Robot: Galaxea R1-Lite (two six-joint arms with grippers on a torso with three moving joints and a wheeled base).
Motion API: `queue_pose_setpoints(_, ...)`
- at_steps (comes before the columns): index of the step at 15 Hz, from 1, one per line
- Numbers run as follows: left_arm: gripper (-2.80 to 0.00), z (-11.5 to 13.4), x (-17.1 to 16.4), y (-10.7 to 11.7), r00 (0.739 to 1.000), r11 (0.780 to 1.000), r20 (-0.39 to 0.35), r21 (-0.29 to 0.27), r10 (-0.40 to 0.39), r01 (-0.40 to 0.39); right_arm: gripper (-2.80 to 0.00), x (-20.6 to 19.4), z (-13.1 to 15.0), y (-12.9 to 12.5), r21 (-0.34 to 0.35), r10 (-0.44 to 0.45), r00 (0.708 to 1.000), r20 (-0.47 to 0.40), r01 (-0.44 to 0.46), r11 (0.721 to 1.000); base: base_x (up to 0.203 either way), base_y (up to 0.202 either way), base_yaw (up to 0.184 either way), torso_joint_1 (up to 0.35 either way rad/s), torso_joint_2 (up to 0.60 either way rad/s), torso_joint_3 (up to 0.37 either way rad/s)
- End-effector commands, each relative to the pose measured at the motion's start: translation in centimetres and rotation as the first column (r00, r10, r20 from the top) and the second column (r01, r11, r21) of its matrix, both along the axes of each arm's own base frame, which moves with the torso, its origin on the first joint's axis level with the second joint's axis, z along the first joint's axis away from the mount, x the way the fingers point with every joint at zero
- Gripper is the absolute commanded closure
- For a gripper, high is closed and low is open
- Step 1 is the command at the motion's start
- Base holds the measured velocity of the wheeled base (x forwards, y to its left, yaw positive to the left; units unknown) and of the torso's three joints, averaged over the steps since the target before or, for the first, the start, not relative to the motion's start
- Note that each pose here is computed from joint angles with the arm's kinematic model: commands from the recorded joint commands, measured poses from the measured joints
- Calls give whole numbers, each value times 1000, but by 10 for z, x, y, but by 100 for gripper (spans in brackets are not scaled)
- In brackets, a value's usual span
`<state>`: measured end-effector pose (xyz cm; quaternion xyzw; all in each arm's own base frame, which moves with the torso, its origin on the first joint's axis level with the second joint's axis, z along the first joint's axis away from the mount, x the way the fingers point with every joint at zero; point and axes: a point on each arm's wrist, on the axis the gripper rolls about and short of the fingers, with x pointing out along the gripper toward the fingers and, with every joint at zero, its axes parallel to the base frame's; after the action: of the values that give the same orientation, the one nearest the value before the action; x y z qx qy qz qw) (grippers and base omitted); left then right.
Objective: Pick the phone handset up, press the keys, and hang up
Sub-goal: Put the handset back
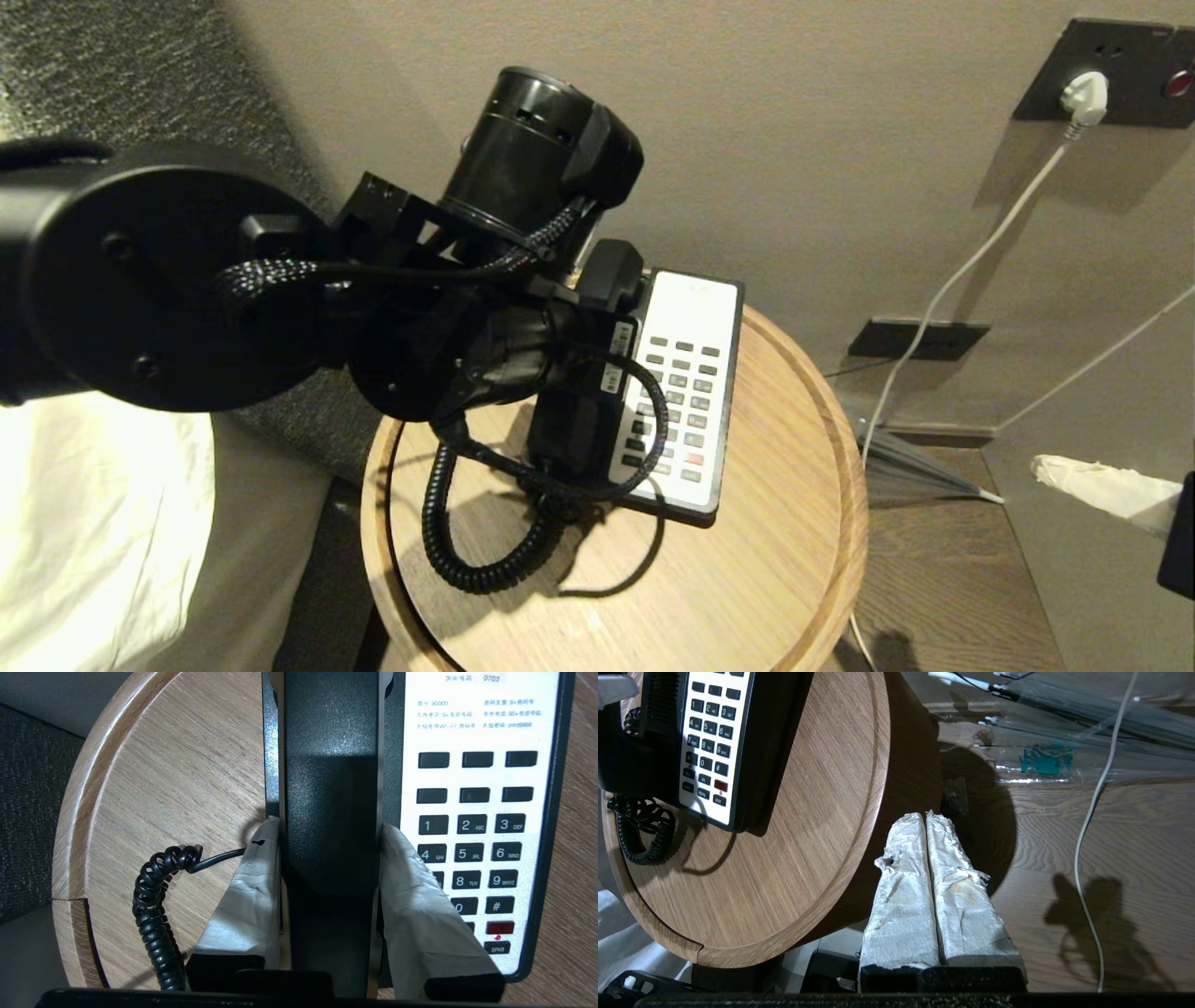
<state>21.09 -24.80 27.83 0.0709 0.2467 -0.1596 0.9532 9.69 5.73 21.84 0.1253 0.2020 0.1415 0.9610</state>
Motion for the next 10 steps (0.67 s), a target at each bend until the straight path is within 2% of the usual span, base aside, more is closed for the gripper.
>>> queue_pose_setpoints(1,0,-3,1,-1,1000,1000,-4,8,4,-4,0,0,0,0,1,-2,1000,-1,2,1000,0,0,0,0,0,0)
queue_pose_setpoints(10,0,-10,5,-6,1000,1000,-17,20,6,-6,0,0,-1,0,2,2,1000,-4,-2,1000,0,0,0,0,0,0)
